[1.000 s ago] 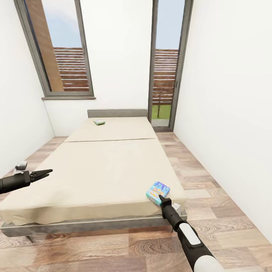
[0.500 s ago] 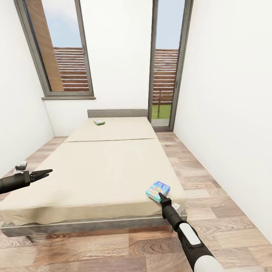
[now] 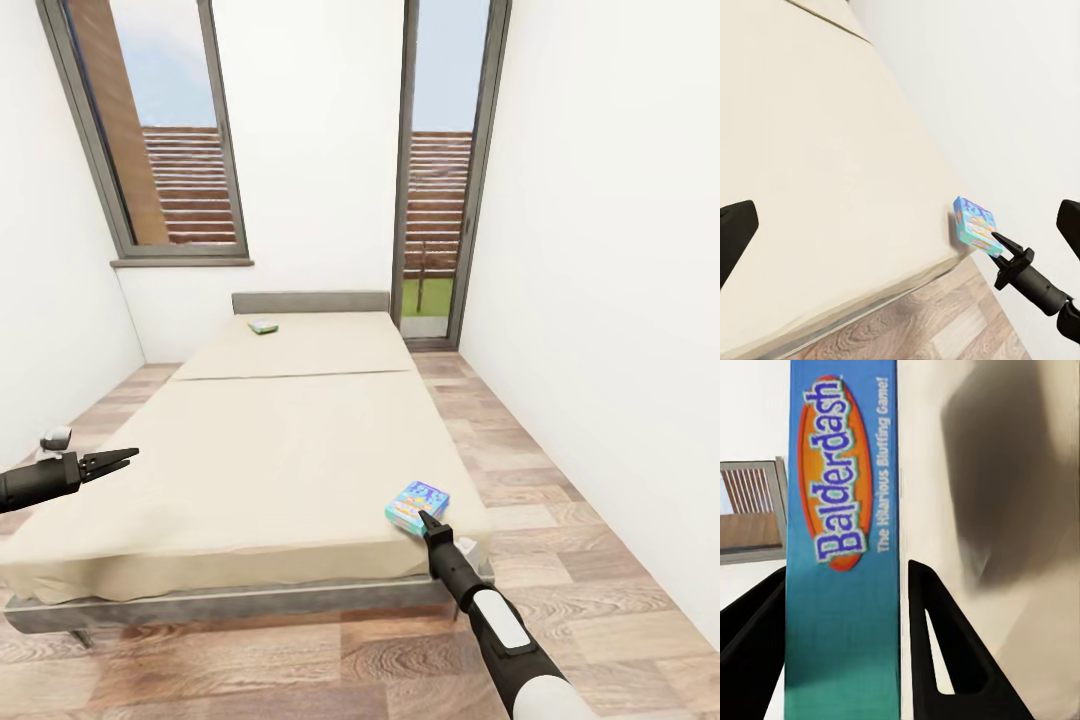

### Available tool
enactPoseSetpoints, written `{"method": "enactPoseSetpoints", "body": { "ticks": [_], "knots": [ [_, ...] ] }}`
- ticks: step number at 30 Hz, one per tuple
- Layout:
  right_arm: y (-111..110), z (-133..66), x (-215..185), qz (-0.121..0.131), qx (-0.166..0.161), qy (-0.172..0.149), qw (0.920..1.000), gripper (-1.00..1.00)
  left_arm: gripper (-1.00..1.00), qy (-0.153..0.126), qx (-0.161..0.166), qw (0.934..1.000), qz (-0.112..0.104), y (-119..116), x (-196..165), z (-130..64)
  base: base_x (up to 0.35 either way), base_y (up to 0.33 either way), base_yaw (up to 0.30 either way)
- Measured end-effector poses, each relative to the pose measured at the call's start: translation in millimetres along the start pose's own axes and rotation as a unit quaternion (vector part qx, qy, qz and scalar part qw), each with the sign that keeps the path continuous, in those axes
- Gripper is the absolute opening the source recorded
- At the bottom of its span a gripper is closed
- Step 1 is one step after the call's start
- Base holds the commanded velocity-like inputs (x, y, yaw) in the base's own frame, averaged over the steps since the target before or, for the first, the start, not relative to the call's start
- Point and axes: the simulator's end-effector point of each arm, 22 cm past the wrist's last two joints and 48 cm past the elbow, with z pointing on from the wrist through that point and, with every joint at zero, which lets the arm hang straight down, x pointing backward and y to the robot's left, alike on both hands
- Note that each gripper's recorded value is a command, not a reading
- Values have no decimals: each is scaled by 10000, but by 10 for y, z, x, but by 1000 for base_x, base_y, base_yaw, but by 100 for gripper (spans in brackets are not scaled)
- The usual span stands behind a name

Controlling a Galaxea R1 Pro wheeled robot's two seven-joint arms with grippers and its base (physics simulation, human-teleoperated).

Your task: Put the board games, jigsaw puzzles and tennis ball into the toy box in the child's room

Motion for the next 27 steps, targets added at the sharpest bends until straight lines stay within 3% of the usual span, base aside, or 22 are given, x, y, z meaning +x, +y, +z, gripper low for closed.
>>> {"method": "enactPoseSetpoints", "body": {
  "ticks": [14, 22, 27],
  "knots": [
    [354, -10, -10, -101, -37, 139, 9998, -100, 100, 1, -4, 10000, 3, -167, -259, -19, 0, 0, 0],
    [818, 1, 487, -458, -262, 1183, 9916, -100, 100, 4, -1, 10000, 2, -264, -399, -25, 0, 0, 0],
    [1104, -39, 591, -568, -359, 1597, 9849, -100, 100, 9, -2, 10000, 2, -323, -485, -32, 0, 0, 0]
  ]
}}
